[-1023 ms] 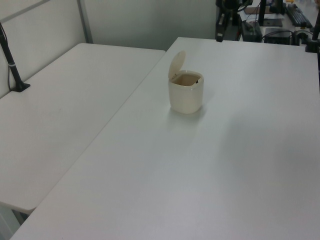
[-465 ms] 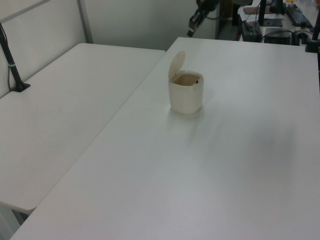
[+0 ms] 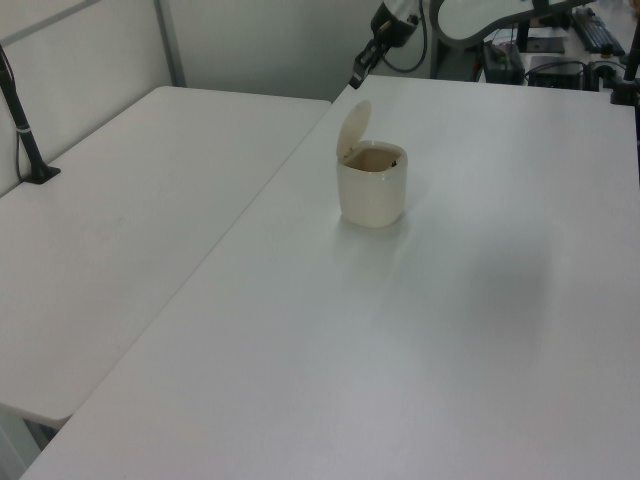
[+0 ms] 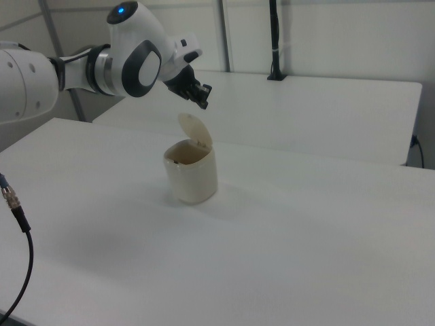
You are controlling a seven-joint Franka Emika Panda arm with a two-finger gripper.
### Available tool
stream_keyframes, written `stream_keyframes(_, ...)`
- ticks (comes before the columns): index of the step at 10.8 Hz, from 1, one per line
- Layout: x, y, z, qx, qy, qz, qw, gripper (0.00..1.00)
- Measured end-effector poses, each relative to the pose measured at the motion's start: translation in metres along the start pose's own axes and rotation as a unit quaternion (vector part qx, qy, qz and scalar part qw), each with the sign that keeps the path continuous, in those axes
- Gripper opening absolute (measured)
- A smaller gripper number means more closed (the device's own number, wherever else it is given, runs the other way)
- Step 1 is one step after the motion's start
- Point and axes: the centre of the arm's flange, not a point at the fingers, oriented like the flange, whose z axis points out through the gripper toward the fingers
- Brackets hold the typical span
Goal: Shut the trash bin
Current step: 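Lower the gripper toward the raised lid of the cream bin, then push the lid down over the bin opening with the gripper fingertips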
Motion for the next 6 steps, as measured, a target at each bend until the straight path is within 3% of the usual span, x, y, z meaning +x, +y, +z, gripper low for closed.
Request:
stream_keyframes(4, -0.002, -0.009, 0.008, 0.004, -0.007, -0.005, 1.0000, 0.01)
stream_keyframes(6, -0.010, -0.020, 0.013, 0.006, -0.043, -0.012, 0.9990, 0.01)
